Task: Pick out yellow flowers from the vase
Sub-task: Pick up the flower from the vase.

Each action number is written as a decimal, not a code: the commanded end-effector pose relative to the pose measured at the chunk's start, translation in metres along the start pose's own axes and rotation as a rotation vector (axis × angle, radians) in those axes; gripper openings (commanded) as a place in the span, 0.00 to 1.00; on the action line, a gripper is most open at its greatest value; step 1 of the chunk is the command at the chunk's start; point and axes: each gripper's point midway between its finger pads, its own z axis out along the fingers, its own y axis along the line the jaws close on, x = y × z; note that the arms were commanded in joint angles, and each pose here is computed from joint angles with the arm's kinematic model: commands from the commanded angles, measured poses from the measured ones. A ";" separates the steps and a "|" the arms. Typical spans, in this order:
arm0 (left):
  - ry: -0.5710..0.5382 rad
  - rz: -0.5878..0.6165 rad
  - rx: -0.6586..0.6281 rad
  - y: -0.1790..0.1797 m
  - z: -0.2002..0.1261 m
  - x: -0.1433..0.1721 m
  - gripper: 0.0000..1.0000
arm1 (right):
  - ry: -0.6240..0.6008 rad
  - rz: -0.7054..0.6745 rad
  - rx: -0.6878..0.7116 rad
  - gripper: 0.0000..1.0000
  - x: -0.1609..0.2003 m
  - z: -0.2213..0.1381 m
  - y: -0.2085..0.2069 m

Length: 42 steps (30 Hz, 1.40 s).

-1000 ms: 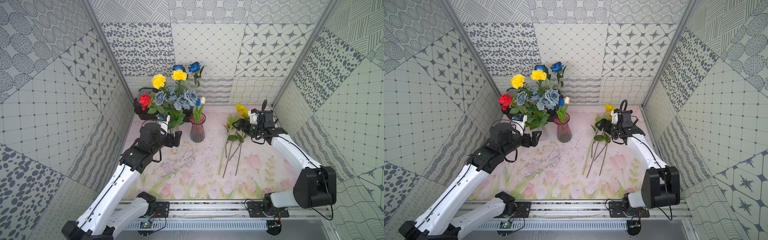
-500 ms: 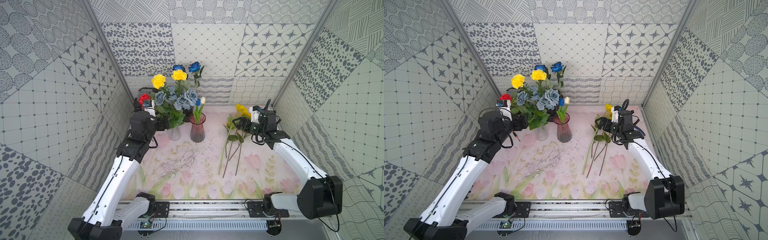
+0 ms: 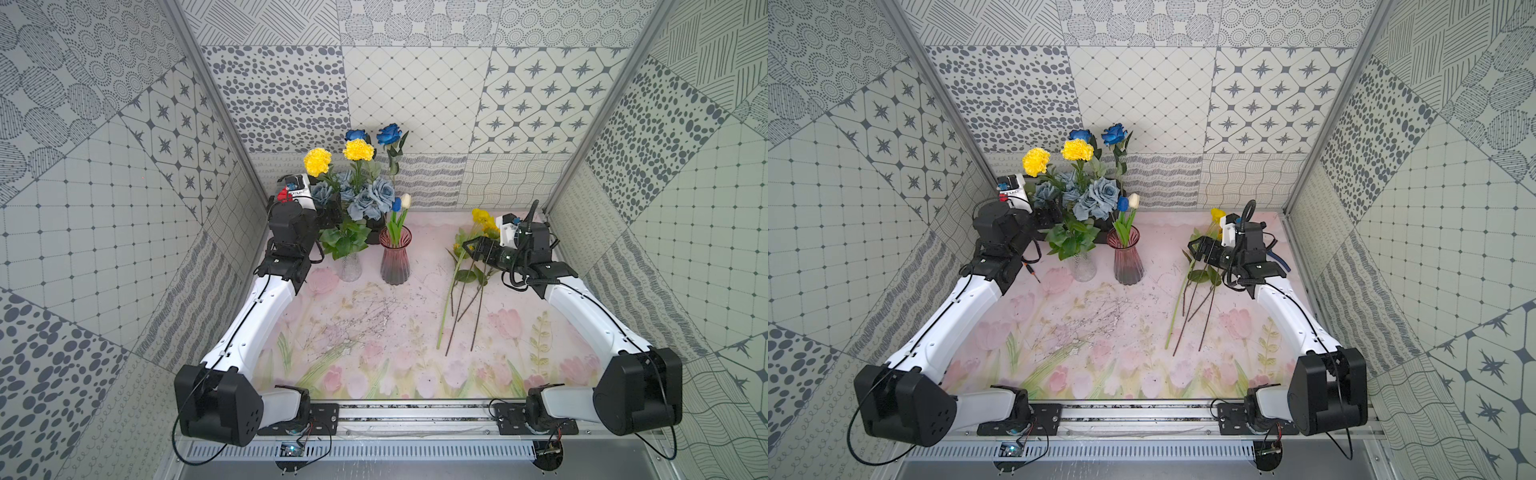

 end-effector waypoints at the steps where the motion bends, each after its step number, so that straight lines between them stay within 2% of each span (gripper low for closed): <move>1: -0.225 -0.008 0.153 -0.025 0.006 -0.059 0.94 | -0.005 -0.003 -0.030 0.93 -0.001 0.002 0.006; 12: -0.282 -0.019 0.144 -0.012 0.024 -0.065 0.91 | -0.016 0.004 -0.049 0.94 -0.009 0.000 0.013; 27: -0.254 -0.036 0.184 -0.014 0.034 -0.063 0.51 | -0.022 0.013 -0.029 0.94 -0.008 -0.001 0.009; 42: -0.272 -0.032 0.180 -0.012 0.034 -0.068 0.34 | -0.021 0.019 -0.026 0.96 -0.006 -0.003 0.008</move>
